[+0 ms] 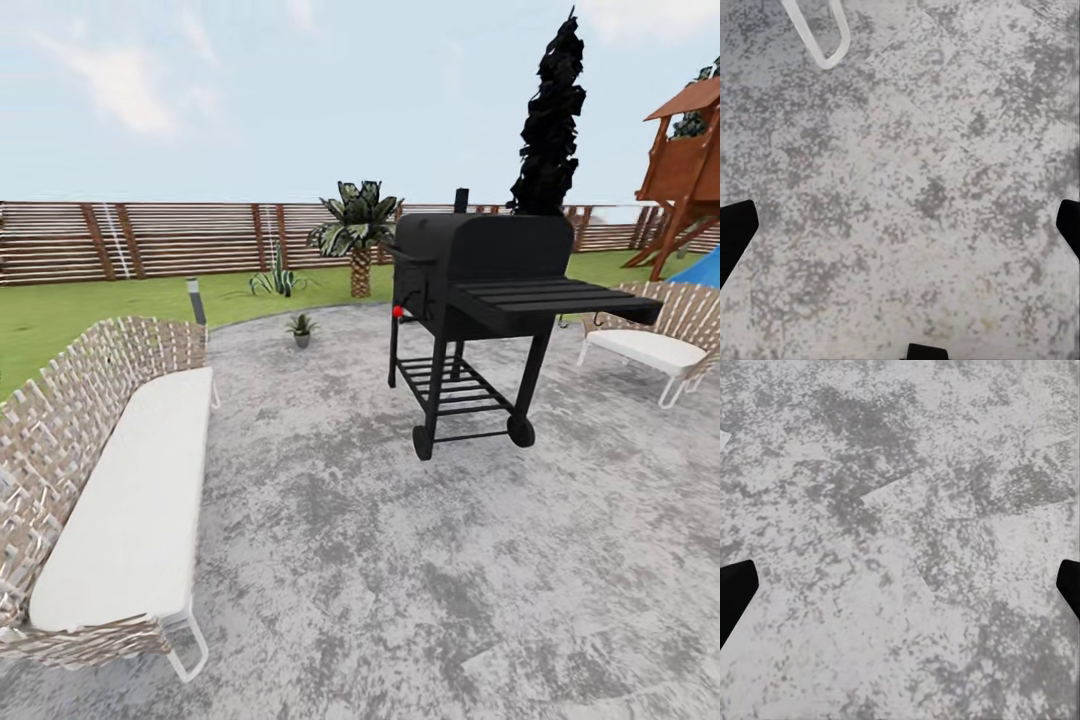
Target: Pick up the pesticide atomizer in the garden and spray insectifuge to fully cover both potted plants in the garden.
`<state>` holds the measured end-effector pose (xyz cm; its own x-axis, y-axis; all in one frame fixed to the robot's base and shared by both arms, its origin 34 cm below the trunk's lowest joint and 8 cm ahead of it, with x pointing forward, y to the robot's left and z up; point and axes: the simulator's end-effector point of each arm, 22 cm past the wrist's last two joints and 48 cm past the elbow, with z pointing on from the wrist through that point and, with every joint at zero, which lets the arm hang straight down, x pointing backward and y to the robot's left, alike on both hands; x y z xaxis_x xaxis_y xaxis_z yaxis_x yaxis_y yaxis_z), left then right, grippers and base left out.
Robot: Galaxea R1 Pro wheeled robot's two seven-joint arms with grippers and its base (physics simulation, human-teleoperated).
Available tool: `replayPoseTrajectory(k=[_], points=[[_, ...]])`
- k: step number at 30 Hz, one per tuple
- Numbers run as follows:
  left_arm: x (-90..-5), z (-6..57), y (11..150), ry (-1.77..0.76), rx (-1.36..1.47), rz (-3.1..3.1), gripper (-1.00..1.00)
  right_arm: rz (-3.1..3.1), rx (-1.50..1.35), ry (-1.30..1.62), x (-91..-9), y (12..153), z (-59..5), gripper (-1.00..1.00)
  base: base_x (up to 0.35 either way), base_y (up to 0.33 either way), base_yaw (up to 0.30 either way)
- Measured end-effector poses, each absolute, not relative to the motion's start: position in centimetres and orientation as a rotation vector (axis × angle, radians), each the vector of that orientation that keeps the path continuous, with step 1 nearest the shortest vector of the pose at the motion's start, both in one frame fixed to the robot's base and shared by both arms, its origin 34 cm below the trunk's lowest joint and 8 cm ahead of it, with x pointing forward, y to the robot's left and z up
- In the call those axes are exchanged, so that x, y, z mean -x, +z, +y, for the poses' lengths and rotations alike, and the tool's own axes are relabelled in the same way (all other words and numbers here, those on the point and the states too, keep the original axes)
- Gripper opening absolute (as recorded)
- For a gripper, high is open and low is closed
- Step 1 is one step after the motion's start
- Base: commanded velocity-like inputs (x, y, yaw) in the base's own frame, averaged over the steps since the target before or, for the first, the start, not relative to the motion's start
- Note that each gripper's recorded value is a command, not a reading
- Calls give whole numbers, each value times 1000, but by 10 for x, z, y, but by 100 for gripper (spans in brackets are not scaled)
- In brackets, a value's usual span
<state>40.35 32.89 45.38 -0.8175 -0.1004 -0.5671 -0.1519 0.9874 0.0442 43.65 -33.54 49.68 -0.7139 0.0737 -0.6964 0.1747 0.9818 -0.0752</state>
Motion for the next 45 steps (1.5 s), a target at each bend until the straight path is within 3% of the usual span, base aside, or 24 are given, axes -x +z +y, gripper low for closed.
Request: replayPoseTrajectory(k=[30, 45], points=[[-412, 331, 461, 118, 180, 2507, 100, 2296, -158, -166, -450, 512, -333, 100, 240, -210, 201], [-412, 329, 457, 113, 178, 2508, 100, 2296, -158, -167, -450, 508, -334, 100, 152, -85, 30]])
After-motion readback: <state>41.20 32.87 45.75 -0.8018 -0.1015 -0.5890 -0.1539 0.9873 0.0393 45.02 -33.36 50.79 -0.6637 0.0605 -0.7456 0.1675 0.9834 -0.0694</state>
